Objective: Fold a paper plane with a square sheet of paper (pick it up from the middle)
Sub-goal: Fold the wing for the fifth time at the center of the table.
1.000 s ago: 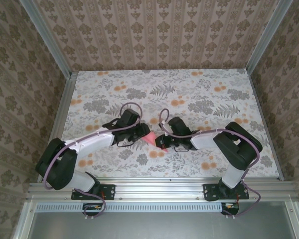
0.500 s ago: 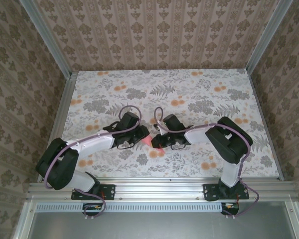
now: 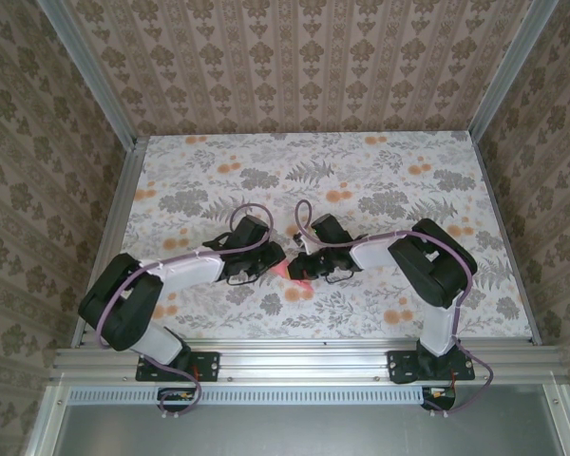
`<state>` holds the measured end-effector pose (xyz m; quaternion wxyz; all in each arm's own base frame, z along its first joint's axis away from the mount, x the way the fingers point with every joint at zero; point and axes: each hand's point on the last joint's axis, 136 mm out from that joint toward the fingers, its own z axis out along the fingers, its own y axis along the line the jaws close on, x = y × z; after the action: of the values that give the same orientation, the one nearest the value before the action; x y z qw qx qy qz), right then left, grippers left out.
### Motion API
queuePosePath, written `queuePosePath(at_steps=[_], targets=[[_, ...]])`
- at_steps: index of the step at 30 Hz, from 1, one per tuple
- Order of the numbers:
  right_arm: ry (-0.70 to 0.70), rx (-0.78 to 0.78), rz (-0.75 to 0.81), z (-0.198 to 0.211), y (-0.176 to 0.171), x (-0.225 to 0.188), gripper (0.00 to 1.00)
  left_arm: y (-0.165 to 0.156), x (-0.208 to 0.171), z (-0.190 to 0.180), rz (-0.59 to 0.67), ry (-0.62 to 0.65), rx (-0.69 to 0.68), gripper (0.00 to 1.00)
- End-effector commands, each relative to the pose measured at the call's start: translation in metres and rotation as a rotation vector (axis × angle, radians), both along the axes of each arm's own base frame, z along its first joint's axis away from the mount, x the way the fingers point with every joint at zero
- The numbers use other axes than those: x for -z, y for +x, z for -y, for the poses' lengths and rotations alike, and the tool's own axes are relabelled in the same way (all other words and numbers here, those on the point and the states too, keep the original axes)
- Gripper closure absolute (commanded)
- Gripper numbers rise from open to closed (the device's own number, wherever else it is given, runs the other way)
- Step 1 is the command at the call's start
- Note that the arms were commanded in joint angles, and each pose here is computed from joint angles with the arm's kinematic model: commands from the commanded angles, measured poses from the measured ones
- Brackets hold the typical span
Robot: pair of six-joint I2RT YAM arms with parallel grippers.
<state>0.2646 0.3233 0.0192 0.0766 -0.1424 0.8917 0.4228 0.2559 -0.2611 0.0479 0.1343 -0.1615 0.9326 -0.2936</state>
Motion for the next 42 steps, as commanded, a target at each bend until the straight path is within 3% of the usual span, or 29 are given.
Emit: queuePosePath(at_steps=[1, 10, 18, 28, 32, 42], targets=[[-0.03, 0.019, -0.068, 0.004, -0.003, 0.013, 0.89, 0.011, 0.0, 0.003, 0.033, 0.007, -0.015, 0.63], [-0.032, 0.025, -0.079, 0.005, -0.003, 0.009, 0.81, 0.007, 0.026, -0.007, -0.032, 0.07, -0.038, 0.64], [-0.08, 0.024, -0.005, 0.017, -0.004, -0.003, 0.61, 0.006, 0.036, 0.0, -0.07, 0.088, 0.011, 0.66], [-0.221, 0.012, 0.116, 0.046, -0.006, -0.011, 0.58, 0.003, 0.039, -0.001, -0.079, 0.11, 0.033, 0.67], [-0.255, -0.011, 0.141, 0.052, -0.008, -0.011, 0.64, 0.003, 0.038, 0.0, -0.08, 0.107, 0.038, 0.67], [-0.273, -0.022, 0.121, 0.054, -0.012, -0.005, 0.91, 0.004, 0.037, 0.003, -0.085, 0.117, 0.059, 0.68]])
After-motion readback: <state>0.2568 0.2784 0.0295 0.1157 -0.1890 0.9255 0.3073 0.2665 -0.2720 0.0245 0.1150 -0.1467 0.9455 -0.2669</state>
